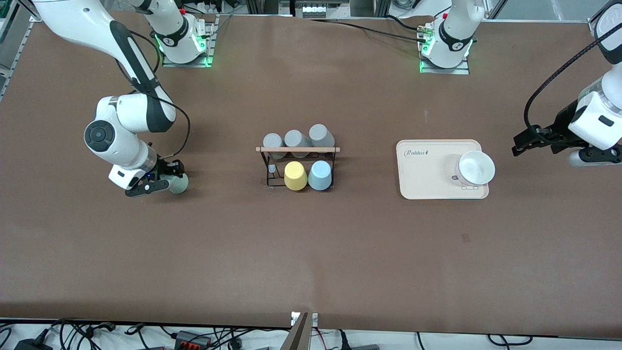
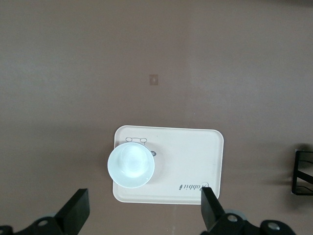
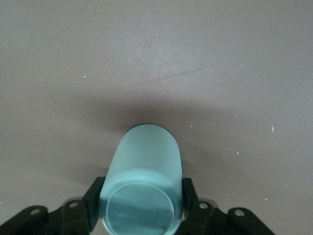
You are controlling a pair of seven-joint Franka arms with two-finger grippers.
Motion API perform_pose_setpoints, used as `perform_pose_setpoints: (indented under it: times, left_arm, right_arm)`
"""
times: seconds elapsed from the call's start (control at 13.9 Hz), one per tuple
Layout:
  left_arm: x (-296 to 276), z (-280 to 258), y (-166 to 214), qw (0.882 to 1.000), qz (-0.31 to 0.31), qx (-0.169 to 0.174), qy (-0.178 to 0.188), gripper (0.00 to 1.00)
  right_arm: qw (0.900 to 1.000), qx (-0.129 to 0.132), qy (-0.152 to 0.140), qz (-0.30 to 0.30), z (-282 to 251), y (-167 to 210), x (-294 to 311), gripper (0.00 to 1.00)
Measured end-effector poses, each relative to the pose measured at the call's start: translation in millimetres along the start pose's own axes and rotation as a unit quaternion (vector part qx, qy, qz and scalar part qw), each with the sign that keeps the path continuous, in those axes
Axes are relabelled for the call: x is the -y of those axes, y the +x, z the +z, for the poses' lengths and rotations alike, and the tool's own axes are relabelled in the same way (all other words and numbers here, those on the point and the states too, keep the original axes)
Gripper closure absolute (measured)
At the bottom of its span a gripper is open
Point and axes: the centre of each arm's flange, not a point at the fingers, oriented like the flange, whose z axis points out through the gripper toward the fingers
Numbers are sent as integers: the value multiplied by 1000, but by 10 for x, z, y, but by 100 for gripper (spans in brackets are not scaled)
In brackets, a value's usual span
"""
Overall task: Hang scattered cups on rack with three cups
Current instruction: 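Lift the teal cup and carry it to the rack with the right gripper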
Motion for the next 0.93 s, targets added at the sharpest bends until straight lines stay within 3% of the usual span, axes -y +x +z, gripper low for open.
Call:
perform_pose_setpoints:
  times: [0.57,0.93]
  left_arm:
    - [5,-314,-36,1000,0,-11,-1,0]
    - [-37,-261,-110,1000,5,20,1,0]
  right_arm:
    - [1000,-6,-1,0,-67,20,-7,33]
    - [1000,-17,-4,6,-542,36,-43,33]
